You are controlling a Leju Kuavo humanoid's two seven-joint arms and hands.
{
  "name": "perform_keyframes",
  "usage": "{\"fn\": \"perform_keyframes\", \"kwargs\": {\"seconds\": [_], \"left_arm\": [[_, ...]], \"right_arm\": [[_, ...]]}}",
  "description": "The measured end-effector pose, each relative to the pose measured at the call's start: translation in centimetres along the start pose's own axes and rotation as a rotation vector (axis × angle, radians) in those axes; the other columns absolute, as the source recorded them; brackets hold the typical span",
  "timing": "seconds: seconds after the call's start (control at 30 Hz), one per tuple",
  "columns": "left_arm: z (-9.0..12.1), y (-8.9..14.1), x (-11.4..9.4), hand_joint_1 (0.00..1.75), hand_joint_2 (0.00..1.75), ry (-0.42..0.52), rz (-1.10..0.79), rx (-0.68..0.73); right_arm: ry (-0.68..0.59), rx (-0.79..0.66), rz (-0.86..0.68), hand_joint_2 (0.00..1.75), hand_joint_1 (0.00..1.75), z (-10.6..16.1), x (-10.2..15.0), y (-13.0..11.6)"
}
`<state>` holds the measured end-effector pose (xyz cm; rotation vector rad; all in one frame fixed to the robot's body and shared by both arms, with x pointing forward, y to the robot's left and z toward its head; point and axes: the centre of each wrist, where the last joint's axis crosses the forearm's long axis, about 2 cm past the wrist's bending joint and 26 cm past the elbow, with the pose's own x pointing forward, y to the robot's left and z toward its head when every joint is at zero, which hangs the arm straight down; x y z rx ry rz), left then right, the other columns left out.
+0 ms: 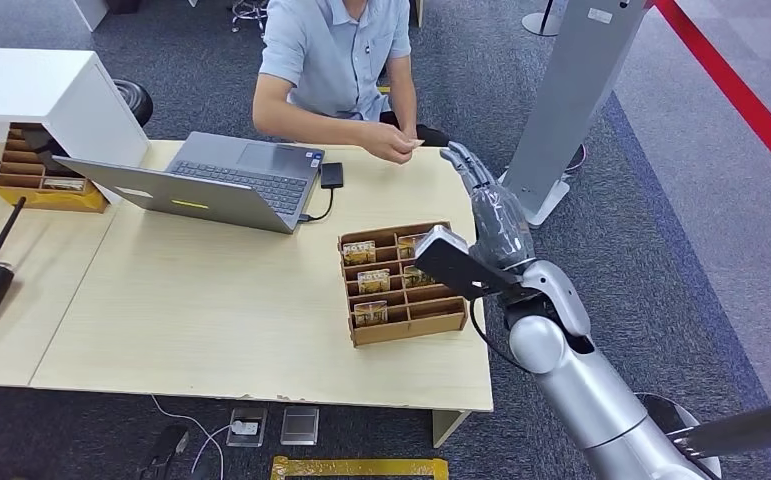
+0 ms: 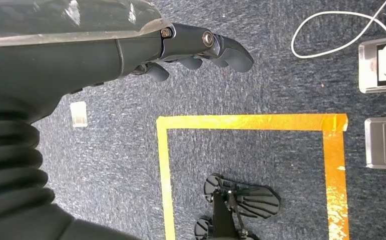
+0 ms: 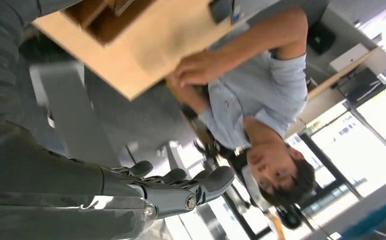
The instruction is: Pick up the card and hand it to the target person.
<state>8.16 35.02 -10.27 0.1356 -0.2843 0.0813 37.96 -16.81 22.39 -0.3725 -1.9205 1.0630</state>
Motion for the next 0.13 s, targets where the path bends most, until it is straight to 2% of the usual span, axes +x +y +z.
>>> {"fn": "perform_keyframes", "kwargs": {"seconds": [0.13], "left_arm": [[0.05,0.07,-0.51,0.0,0.0,0.01,0.013,0.008]], "right_arm": [[0.072,0.048,-0.238,1.75,0.0,1.16,-0.85,1.05]]}}
